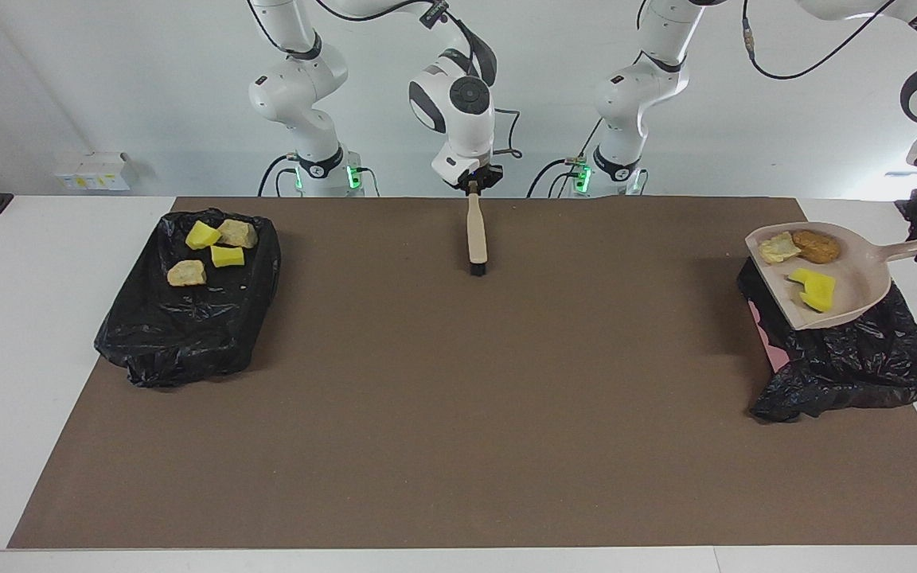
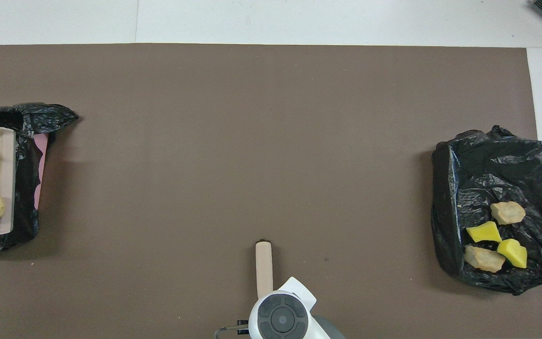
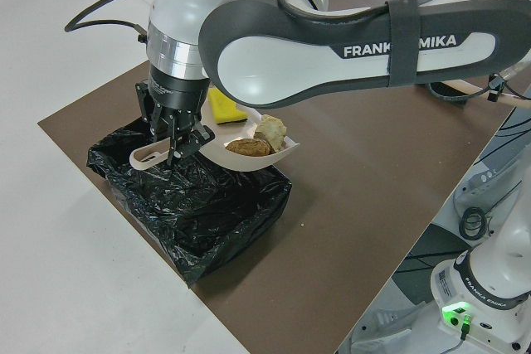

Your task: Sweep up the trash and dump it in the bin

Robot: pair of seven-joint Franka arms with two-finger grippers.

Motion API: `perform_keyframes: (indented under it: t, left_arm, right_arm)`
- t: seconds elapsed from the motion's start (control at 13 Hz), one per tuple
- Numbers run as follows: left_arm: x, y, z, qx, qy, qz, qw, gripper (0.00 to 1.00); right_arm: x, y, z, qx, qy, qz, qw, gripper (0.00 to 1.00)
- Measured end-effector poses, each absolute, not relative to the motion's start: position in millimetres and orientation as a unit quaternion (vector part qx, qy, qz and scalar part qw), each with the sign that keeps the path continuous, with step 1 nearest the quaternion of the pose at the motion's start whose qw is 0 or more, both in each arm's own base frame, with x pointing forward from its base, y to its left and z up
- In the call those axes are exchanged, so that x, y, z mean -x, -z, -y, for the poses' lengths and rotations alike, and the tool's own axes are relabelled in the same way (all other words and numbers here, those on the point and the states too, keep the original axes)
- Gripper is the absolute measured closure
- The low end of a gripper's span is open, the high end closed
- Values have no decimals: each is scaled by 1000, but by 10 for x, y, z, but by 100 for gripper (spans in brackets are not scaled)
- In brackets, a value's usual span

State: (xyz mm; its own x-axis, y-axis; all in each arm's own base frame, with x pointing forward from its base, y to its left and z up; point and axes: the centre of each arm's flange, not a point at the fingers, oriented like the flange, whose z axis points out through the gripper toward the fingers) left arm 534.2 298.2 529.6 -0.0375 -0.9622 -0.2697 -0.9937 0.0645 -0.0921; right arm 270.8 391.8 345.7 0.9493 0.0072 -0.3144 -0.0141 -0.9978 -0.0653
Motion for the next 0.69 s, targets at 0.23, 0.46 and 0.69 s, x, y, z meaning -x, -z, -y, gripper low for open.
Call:
perform_keyframes:
  t: [0.23,0.46,0.69]
  left_arm:
    - [-5410,-5364,-3002,658,-126,-718,188,68]
    - [-5491,-5437,-2981,622,-182,-722,242,68]
    - [-5545,-5480,-2942,612,-228,-700,288,68]
  right_arm:
    - [-2748,-3440,-3893,986,-161,-8,34,68]
    - [-2824,-3537,-3926,987,-154,-11,45,40]
    - [-3224,-3978,-3820,987,-128,-41,82,3]
